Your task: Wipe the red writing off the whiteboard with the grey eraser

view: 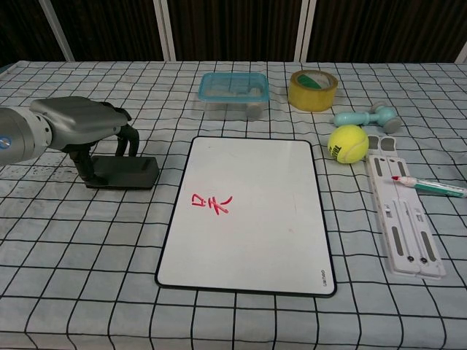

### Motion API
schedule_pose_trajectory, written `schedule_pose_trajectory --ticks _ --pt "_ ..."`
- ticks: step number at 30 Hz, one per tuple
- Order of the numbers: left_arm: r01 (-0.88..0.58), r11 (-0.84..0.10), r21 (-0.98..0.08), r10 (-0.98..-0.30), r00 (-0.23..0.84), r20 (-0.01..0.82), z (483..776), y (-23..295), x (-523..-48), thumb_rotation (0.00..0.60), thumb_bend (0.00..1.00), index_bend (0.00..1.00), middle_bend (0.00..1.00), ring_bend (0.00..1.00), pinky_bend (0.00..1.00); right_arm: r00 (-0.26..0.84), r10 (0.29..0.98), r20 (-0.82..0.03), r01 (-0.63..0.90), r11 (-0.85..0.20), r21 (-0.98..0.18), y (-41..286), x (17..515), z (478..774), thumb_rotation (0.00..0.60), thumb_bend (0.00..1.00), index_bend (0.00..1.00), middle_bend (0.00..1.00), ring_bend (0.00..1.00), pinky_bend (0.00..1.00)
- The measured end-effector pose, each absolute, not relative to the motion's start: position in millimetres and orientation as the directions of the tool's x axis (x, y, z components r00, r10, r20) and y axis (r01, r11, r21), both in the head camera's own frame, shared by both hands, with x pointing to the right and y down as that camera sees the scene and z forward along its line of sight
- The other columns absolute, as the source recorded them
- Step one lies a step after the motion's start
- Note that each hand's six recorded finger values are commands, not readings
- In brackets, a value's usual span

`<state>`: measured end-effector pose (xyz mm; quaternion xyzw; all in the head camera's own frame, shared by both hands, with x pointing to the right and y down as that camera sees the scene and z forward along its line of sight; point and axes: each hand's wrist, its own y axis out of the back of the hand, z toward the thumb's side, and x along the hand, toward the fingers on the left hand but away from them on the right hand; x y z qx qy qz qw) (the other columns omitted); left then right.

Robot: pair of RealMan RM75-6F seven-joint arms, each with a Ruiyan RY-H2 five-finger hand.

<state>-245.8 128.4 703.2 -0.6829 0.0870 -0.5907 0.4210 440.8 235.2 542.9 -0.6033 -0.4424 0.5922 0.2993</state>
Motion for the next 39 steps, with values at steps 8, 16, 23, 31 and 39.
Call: schedule_pose_trajectory --ticks 8,16,23,31,39 --pt "0.380 -0.635 -0.673 -0.618 0.273 0.738 706.8 126.0 -246.5 0.600 0.25 0.37 0.42 0.00 0.02 -0.095 0.887 -0.452 0.182 -0.431 -0.884 234.5 440.8 542.8 0.600 0.08 0.06 0.11 0.20 0.21" --pt "0.375 -0.635 -0.676 -0.615 0.286 0.735 703.3 125.4 -241.9 0.600 0.31 0.42 0.46 0.00 0.02 -0.096 0.886 -0.453 0.185 -0.432 -0.883 235.3 441.0 543.0 0.600 0.08 0.06 0.11 0.20 0.21" --pt "0.352 -0.620 -0.701 -0.624 0.320 0.713 685.8 123.3 -233.3 0.600 0.32 0.43 0.47 0.00 0.02 -0.097 0.887 -0.451 0.188 -0.429 -0.884 235.5 441.0 542.3 0.600 0.08 0.06 0.11 0.20 0.21" --pt "0.330 -0.550 -0.767 -0.669 0.377 0.641 659.9 109.6 -203.8 0.600 0.35 0.44 0.48 0.00 0.02 -0.097 0.887 -0.452 0.192 -0.429 -0.883 234.8 440.5 542.2 0.600 0.08 0.06 0.11 0.20 0.21" --pt "0.349 -0.507 -0.788 -0.676 0.407 0.615 661.7 108.8 -154.4 0.600 0.36 0.44 0.48 0.00 0.02 -0.100 0.886 -0.453 0.195 -0.429 -0.882 234.7 441.2 542.4 0.600 0.08 0.06 0.11 0.20 0.21"
